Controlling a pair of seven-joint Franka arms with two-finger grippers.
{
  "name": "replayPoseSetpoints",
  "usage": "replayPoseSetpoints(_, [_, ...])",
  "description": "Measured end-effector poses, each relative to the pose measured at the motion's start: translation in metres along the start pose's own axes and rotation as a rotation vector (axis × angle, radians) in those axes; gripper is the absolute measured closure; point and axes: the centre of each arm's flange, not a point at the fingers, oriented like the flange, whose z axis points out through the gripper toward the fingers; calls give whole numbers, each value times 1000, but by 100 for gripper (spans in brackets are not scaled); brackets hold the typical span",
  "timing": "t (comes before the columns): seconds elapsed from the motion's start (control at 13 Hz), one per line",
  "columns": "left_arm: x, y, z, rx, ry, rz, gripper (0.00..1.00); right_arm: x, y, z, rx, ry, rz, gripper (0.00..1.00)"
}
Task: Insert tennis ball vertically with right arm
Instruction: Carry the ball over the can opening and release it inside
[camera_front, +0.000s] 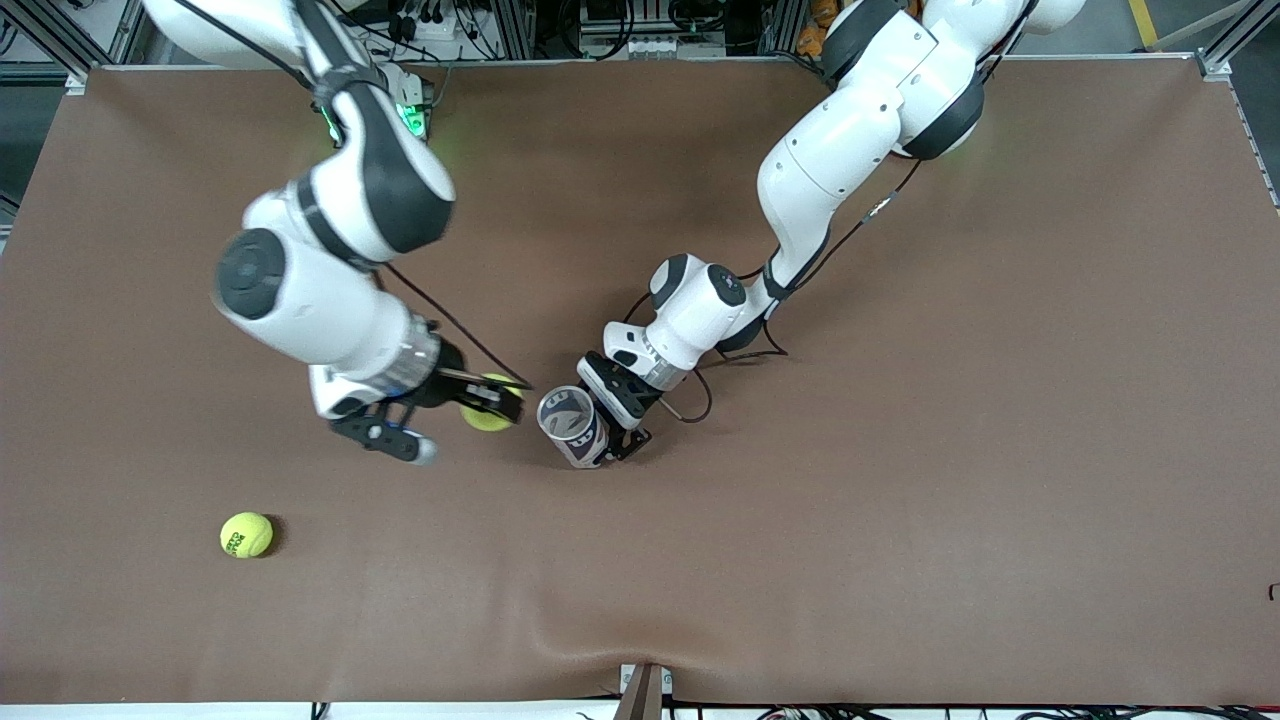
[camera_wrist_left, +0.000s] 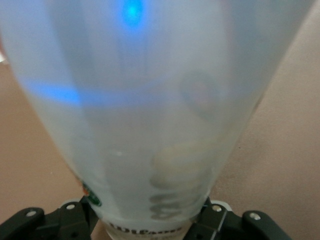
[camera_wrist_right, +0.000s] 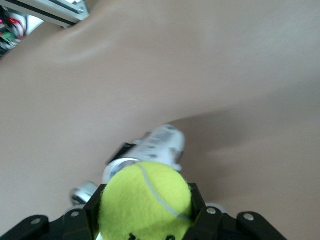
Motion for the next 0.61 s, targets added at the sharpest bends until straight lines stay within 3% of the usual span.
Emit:
replayPoseSetpoints(0.31, [0,1,0,-2,0,1,26,-30,-38,54,17,1,66,32])
replayPoseSetpoints(0.61, [0,1,0,-2,0,1,26,-39,-43,64,-6,-13,58,32])
